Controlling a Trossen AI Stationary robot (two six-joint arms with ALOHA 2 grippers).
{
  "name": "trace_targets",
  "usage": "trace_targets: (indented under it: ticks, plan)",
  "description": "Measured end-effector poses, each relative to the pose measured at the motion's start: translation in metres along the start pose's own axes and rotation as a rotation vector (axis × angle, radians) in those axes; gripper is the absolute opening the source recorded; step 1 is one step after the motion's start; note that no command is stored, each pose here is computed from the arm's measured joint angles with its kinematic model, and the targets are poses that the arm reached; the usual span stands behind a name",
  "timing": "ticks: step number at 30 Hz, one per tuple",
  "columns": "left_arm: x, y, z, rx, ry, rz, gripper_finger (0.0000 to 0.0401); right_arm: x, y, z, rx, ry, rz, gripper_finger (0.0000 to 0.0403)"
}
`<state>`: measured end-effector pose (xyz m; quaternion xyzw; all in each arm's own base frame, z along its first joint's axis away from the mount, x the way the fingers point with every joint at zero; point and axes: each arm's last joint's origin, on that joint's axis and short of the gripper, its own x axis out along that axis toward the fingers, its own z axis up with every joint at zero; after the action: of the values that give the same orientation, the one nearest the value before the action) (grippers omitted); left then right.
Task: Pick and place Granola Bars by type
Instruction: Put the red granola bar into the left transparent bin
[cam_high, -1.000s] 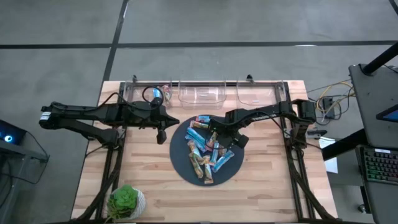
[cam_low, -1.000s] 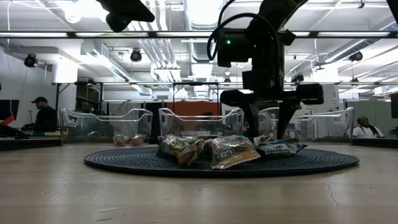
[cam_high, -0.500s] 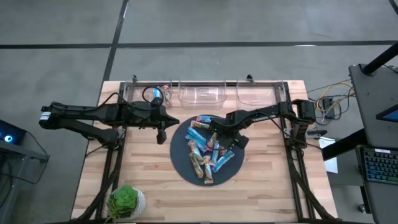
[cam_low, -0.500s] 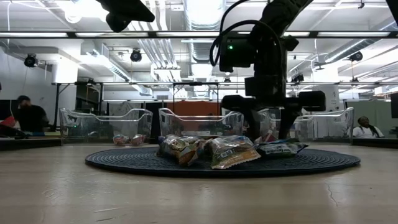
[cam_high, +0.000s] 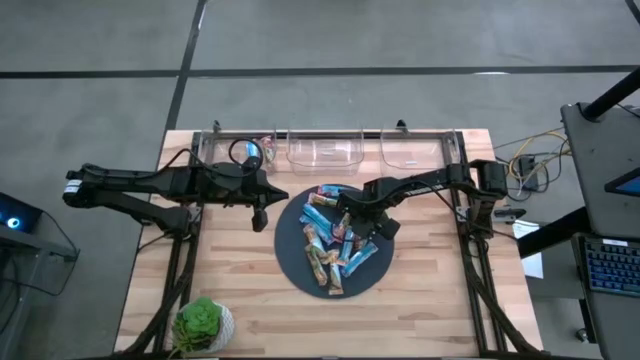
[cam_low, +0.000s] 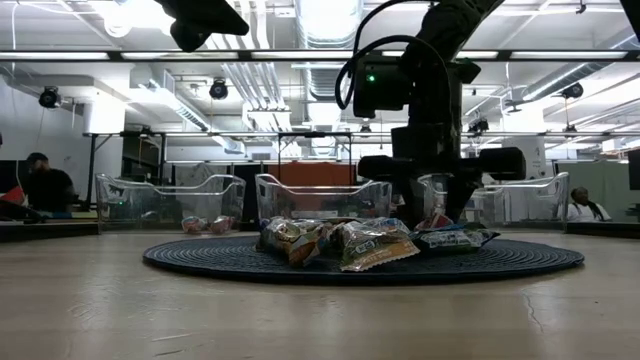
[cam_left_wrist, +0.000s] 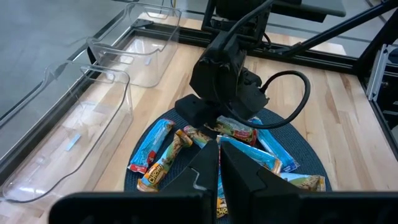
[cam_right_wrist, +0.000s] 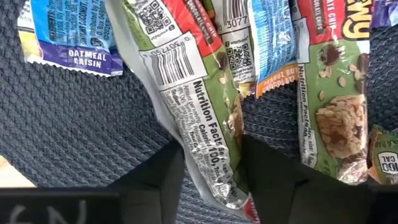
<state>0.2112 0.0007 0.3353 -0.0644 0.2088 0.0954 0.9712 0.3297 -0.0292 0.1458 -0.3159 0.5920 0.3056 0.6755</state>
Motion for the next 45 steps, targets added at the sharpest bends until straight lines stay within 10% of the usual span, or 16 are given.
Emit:
trace_targets:
  ticks: [26,45]
  plan:
    - [0.000,0.000,0.000,-0.009,0.000,0.000,0.0000,-0.020,-0.003,0.003,0.122,0.026,0.030,0.0059]
    - [-0.001,0.000,0.000,-0.135,-0.001,-0.011,0.0000,-0.121,-0.027,0.025,0.422,-0.145,-0.145,0.0056]
